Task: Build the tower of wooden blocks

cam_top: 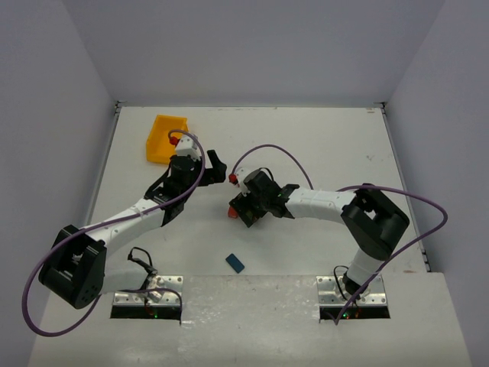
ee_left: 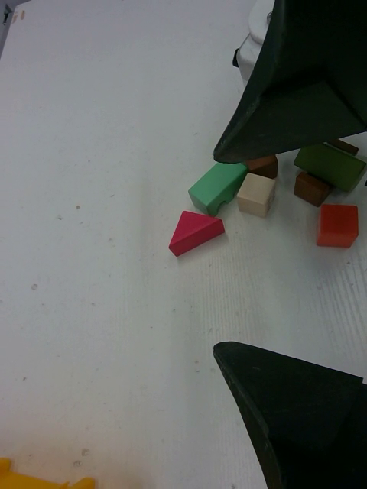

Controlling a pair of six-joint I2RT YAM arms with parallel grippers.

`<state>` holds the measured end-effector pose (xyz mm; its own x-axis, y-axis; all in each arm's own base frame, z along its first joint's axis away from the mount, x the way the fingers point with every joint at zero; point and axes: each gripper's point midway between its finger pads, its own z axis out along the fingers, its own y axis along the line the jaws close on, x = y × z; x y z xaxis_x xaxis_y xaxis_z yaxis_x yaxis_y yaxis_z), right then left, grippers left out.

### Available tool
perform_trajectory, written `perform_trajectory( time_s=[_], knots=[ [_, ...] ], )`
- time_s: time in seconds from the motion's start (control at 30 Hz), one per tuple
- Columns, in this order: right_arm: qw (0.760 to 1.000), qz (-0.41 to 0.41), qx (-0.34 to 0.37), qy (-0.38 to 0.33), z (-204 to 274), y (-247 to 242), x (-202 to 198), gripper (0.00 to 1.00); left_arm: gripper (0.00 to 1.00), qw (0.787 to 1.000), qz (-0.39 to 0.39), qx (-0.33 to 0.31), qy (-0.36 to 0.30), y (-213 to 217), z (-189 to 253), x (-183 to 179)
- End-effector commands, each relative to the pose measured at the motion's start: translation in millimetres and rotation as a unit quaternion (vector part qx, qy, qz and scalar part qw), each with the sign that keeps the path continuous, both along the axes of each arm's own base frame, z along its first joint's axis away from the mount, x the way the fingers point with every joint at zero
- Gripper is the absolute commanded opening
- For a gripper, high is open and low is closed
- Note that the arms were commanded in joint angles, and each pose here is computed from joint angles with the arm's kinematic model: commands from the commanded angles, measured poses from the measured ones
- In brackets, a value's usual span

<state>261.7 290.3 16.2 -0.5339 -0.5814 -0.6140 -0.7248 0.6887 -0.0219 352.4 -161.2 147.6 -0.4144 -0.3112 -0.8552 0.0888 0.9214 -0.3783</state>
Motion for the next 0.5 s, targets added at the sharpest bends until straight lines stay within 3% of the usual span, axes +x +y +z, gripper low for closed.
perform_trajectory(
  time_s=[0.0,0.47],
  knots=[
    [0.999,0.003,0.036,-0.011,14,14,2,0.92,1.0,0.999,0.0,-0.017,-0.029,-3,19,8],
    [1.0,-0.024,0.016,-0.002,3,4,2,0.91,1.0,0.999,0.019,-0.014,-0.028,4,20,8]
  ],
)
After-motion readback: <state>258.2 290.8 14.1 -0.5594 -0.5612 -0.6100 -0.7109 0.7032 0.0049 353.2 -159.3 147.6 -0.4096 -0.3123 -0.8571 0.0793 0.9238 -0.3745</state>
